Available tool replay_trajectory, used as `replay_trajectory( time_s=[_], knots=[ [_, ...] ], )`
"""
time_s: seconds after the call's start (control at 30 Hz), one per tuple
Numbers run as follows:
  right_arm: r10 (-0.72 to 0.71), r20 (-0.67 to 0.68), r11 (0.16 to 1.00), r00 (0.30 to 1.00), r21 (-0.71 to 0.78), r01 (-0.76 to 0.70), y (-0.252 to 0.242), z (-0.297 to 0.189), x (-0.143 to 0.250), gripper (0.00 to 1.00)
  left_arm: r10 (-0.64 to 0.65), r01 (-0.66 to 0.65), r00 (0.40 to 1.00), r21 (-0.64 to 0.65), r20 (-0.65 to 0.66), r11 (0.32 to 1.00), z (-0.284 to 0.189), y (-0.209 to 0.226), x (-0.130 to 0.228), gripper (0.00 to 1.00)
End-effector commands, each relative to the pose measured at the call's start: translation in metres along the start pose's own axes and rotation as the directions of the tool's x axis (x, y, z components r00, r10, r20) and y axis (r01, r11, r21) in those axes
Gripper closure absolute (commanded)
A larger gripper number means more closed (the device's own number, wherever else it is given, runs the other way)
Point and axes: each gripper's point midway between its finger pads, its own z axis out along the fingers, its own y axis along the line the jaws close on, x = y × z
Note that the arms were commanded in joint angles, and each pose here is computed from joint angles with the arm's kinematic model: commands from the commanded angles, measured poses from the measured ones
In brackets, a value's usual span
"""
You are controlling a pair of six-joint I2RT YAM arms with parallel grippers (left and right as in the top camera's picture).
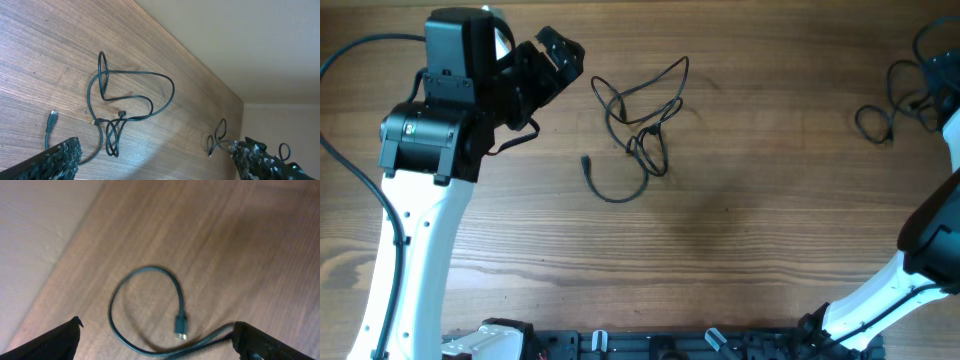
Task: Untangle cables
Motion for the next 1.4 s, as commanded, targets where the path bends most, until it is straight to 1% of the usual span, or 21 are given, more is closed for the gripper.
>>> replay_trajectory(
  time_s=[0.0, 0.1, 0.17, 0.23, 0.33, 0.37, 0.4, 0.43, 0.5, 0.53, 0.6, 0.67, 0.73, 0.83, 0.93, 0.97, 1.07, 1.1, 1.17, 1.27, 1.37],
  knots=[
    [0.001, 0.002, 0.999, 1.000, 0.053, -0.001, -0.010, 0.005, 0.002, 0.00, 0.020, -0.020, 1.000, -0.010, 0.008, 1.000, 0.002, 0.002, -0.003, 0.00],
    [-0.001, -0.023, 0.998, 1.000, 0.060, 0.002, -0.013, 0.001, 0.006, 0.00, 0.020, -0.020, 1.000, -0.010, 0.008, 1.000, 0.002, 0.002, -0.003, 0.00],
    [-0.002, -0.006, 0.999, 1.000, 0.051, 0.002, -0.009, -0.010, -0.003, 0.00, 0.020, -0.020, 1.000, -0.016, 0.014, 1.000, 0.002, 0.003, -0.004, 0.00],
    [0.001, 0.063, 0.999, 0.998, 0.046, -0.004, -0.003, -0.038, -0.031, 0.00, 0.021, -0.020, 1.000, -0.023, 0.021, 1.000, 0.002, 0.004, -0.005, 0.00],
    [0.010, 0.178, 1.000, 0.984, -0.020, -0.007, 0.014, -0.102, -0.076, 0.00, 0.019, -0.018, 1.000, -0.029, 0.016, 0.999, 0.005, 0.006, -0.005, 0.00],
    [0.015, 0.193, 0.998, 0.981, -0.065, -0.002, 0.024, -0.122, -0.083, 0.00, 0.017, -0.017, 1.000, -0.032, 0.011, 0.999, 0.007, 0.007, -0.005, 0.00],
    [-0.018, 0.186, 0.986, 0.982, -0.157, 0.048, 0.042, -0.145, -0.086, 0.00, 0.014, -0.014, 1.000, -0.041, 0.003, 0.999, 0.011, 0.009, -0.004, 0.00],
    [-0.091, 0.173, 0.948, 0.981, -0.288, 0.138, 0.069, -0.167, -0.081, 0.00, 0.010, -0.010, 1.000, -0.055, -0.010, 0.998, 0.016, 0.012, -0.003, 0.00],
    [-0.252, 0.148, 0.804, 0.956, -0.517, 0.292, 0.117, -0.207, -0.052, 0.00, 0.000, -0.003, 0.999, -0.082, -0.036, 0.997, 0.027, 0.019, 0.000, 0.00],
    [-0.301, 0.111, 0.744, 0.947, -0.595, 0.306, 0.132, -0.221, -0.031, 0.00, -0.005, 0.000, 0.999, -0.098, -0.050, 0.995, 0.033, 0.023, 0.002, 0.00],
    [-0.367, 0.024, 0.680, 0.930, -0.675, 0.286, 0.150, -0.235, 0.007, 0.00, -0.001, -0.009, 0.997, -0.127, -0.080, 0.992, 0.046, 0.031, 0.005, 0.00],
    [-0.473, -0.045, 0.614, 0.880, -0.733, 0.293, 0.165, -0.248, 0.055, 0.00, 0.023, -0.046, 0.991, -0.171, -0.133, 0.984, 0.063, 0.045, 0.012, 0.02],
    [-0.519, -0.094, 0.597, 0.850, -0.752, 0.281, 0.172, -0.255, 0.084, 0.00, 0.033, -0.072, 0.983, -0.207, -0.183, 0.976, 0.077, 0.057, 0.019, 0.04],
    [-0.582, -0.147, 0.568, 0.800, -0.777, 0.270, 0.183, -0.267, 0.124, 0.00, 0.066, -0.131, 0.963, -0.241, -0.260, 0.962, 0.101, 0.073, 0.030, 0.12],
    [-0.647, -0.206, 0.544, 0.735, -0.799, 0.256, 0.192, -0.272, 0.166, 0.01, 0.047, -0.130, 0.955, -0.269, -0.293, 0.954, 0.118, 0.084, 0.036, 0.12],
    [-0.669, -0.254, 0.546, 0.699, -0.806, 0.229, 0.199, -0.272, 0.194, 0.04, 0.045, -0.128, 0.956, -0.275, -0.291, 0.953, 0.123, 0.086, 0.035, 0.12],
    [-0.725, -0.302, 0.521, 0.619, -0.828, 0.206, 0.215, -0.273, 0.250, 0.14, 0.044, -0.121, 0.961, -0.273, -0.271, 0.954, 0.124, 0.088, 0.028, 0.11],
    [-0.742, -0.322, 0.516, 0.589, -0.834, 0.194, 0.223, -0.272, 0.277, 0.16, 0.041, -0.118, 0.962, -0.275, -0.268, 0.954, 0.124, 0.089, 0.026, 0.10],
    [-0.753, -0.343, 0.518, 0.562, -0.835, 0.184, 0.234, -0.268, 0.310, 0.18, 0.040, -0.119, 0.963, -0.288, -0.266, 0.950, 0.123, 0.092, 0.026, 0.08],
    [-0.745, -0.394, 0.567, 0.539, -0.799, 0.200, 0.238, -0.251, 0.354, 0.24, 0.038, -0.120, 0.962, -0.295, -0.269, 0.948, 0.122, 0.093, 0.027, 0.06],
    [-0.741, -0.429, 0.586, 0.518, -0.789, 0.186, 0.241, -0.237, 0.389, 0.35, 0.038, -0.119, 0.963, -0.295, -0.268, 0.948, 0.122, 0.093, 0.026, 0.06]
  ],
)
